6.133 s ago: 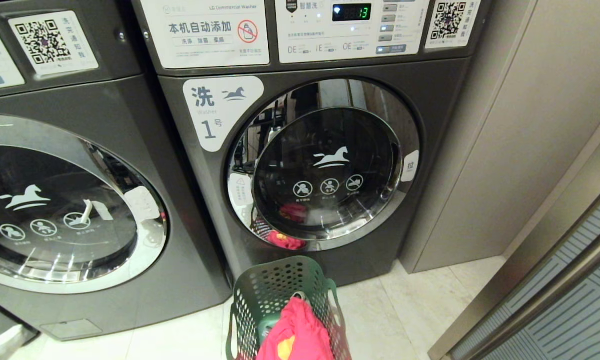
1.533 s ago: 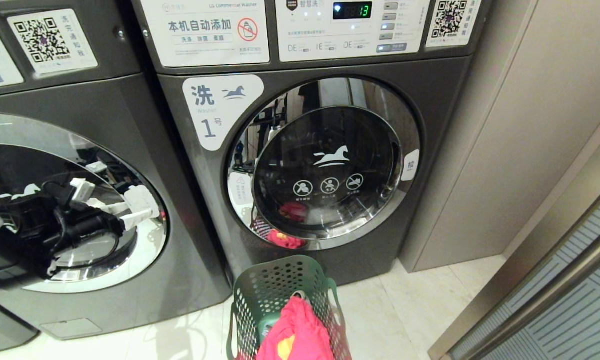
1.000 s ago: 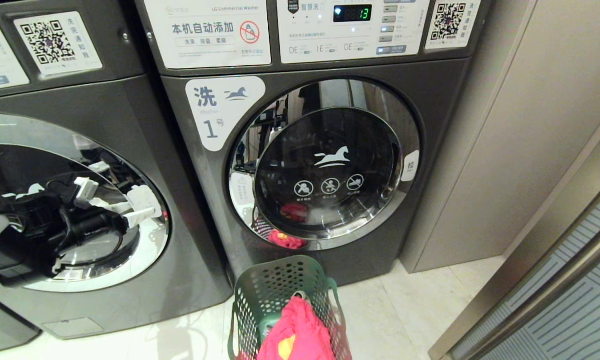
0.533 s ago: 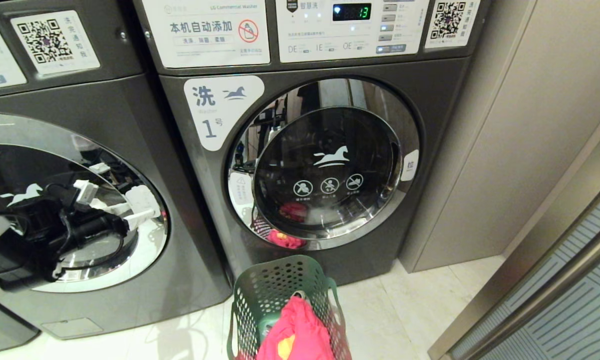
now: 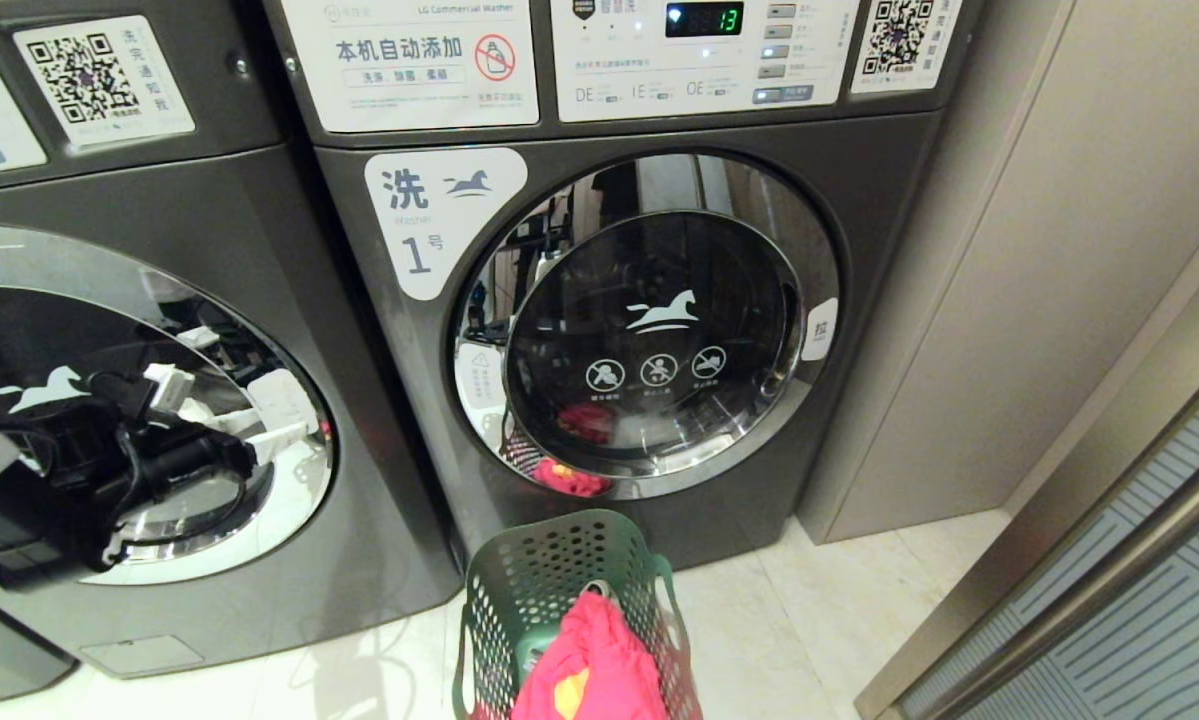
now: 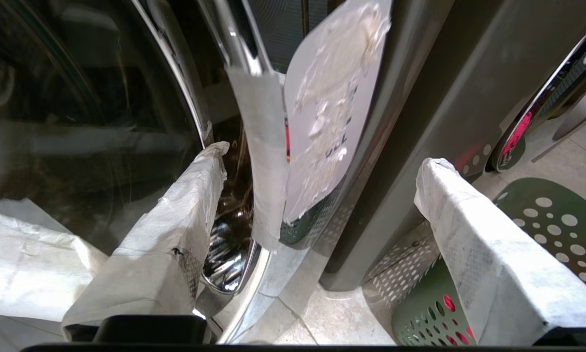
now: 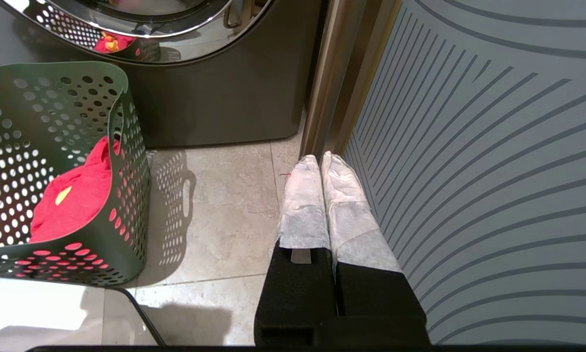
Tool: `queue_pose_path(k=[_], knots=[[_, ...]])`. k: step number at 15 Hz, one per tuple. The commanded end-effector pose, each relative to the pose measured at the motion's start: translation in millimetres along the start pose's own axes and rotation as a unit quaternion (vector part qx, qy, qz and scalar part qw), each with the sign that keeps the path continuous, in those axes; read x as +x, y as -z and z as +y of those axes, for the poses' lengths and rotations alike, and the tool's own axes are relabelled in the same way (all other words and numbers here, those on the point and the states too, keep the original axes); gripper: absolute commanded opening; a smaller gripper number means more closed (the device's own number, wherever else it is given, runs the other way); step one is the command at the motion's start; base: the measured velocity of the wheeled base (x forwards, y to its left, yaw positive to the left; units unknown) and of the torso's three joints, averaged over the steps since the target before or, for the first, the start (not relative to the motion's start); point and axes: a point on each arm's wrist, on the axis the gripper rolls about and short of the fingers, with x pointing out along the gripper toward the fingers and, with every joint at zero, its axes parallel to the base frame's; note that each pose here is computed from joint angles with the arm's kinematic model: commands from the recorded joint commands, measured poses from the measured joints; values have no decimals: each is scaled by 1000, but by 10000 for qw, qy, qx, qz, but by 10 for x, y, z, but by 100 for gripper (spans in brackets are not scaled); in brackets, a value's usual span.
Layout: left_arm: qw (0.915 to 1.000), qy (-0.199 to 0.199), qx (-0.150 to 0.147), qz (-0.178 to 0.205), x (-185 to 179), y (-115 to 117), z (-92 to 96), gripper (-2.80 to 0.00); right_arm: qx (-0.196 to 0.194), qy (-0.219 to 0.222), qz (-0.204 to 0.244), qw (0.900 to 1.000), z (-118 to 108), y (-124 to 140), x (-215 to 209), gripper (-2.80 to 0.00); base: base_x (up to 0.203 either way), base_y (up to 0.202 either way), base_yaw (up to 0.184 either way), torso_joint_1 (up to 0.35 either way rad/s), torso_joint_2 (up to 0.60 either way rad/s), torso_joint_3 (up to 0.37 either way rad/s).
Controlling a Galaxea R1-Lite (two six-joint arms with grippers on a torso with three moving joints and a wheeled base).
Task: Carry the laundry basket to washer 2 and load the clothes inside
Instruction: Open the lid of the washing machine
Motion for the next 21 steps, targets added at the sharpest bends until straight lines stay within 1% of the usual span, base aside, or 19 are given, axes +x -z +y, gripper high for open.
queue_pose_path(k=[1,7,11,14,21], knots=[[9999,14,109,-95,-23,-95,-5,0,-5,-2,3,10000,0,0,0,-280,0,0,0,0,0,0],[9999,37,99,-99,-39,-135,-50,0,-5,-2,3,10000,0,0,0,-280,0,0,0,0,0,0],[10000,51,49,-42,-74,-114,-92,0,-5,-2,3,10000,0,0,0,-280,0,0,0,0,0,0],[9999,67,116,-36,-84,-111,-115,0,-5,-8,3,10000,0,0,0,-280,0,0,0,0,0,0],[9998,105,155,-79,-82,-140,-129,0,-5,-2,1,10000,0,0,-1,-280,0,0,0,0,0,0]])
